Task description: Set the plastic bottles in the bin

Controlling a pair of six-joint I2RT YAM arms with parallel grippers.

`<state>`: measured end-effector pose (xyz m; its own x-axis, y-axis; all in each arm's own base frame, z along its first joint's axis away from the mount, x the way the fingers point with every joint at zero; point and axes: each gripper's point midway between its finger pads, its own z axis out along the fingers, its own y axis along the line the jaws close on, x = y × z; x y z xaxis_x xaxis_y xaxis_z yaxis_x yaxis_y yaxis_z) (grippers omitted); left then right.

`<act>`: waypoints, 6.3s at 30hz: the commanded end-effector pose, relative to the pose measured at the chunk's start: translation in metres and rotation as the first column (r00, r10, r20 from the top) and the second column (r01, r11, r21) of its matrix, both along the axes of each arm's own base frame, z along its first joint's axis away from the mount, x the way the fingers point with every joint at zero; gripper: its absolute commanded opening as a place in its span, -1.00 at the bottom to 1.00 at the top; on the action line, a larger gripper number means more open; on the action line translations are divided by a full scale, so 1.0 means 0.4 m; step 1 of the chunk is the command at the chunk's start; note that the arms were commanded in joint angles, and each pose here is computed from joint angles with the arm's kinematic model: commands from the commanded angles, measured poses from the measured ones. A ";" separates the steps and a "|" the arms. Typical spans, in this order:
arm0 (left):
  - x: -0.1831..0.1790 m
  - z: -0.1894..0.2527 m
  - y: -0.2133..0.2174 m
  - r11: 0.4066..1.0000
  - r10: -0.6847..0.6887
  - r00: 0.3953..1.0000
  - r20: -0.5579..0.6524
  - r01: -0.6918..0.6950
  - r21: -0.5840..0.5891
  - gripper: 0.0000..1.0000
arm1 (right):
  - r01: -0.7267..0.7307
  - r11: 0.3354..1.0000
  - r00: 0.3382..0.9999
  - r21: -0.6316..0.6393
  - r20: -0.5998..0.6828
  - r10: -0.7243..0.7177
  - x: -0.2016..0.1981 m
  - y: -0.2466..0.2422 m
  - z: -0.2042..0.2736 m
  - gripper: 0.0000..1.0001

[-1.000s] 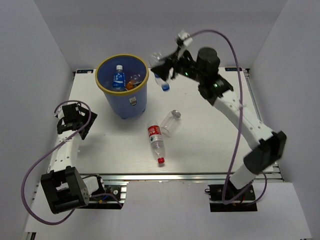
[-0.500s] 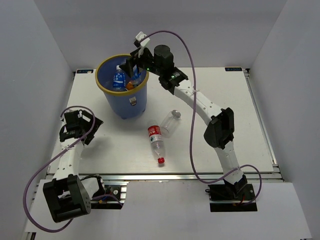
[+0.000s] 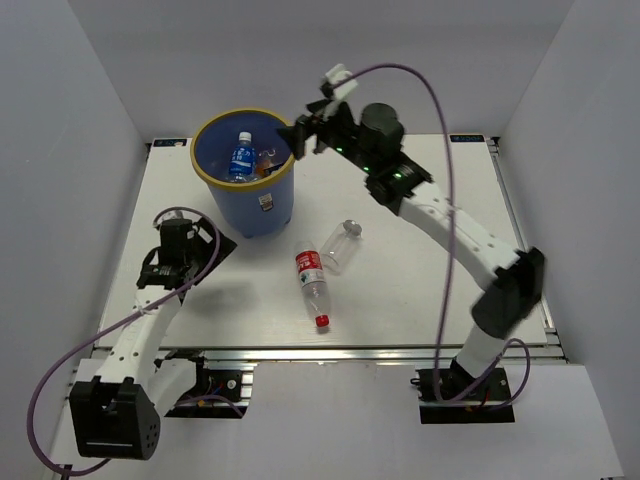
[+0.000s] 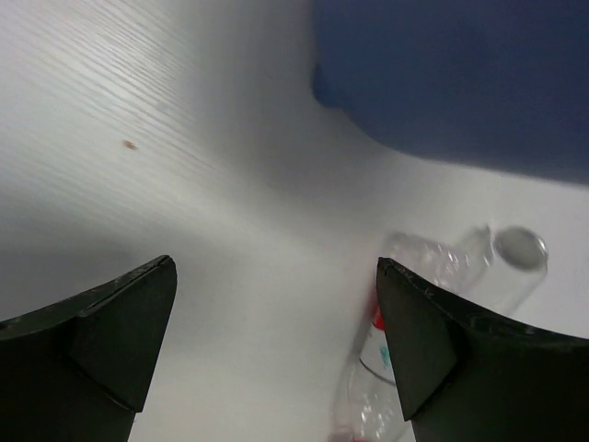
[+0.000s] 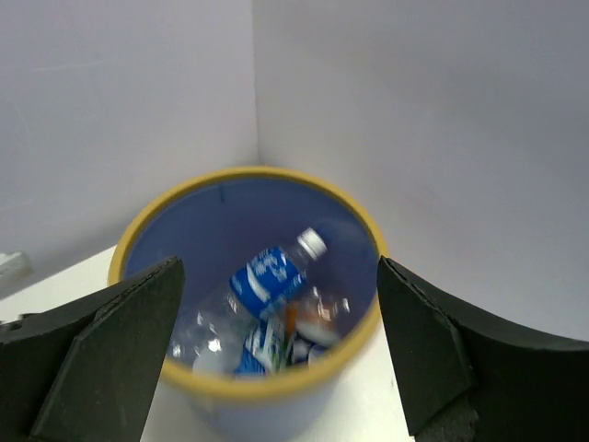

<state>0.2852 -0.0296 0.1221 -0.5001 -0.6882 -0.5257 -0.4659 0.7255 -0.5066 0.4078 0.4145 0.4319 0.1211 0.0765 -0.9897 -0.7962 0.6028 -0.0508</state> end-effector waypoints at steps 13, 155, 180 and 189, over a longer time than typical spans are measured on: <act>-0.081 -0.037 -0.474 0.888 -0.455 0.890 0.024 0.451 0.096 0.96 | 0.616 0.758 0.784 0.212 -0.253 -0.567 -0.210 -0.683 -0.233 0.79; 0.063 0.387 0.212 0.857 0.295 0.849 0.438 -0.438 0.271 0.96 | -0.015 0.957 0.977 0.289 -0.199 0.075 0.134 0.060 0.088 0.38; 0.074 0.433 0.209 0.861 0.288 0.833 0.472 -0.441 0.254 0.96 | -0.101 0.974 0.992 0.204 -0.059 0.115 0.099 0.140 0.074 0.79; 0.078 0.427 0.211 0.858 0.287 0.839 0.462 -0.440 0.266 0.96 | -0.107 0.993 0.994 0.046 0.009 0.107 0.067 0.177 0.013 0.79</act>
<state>0.3131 0.0554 0.2748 0.0187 -0.5139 -0.8577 -0.5707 0.6989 -0.4311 0.4596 0.4960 0.3578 -0.0812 0.0743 -0.9939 -0.8444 0.5247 0.1082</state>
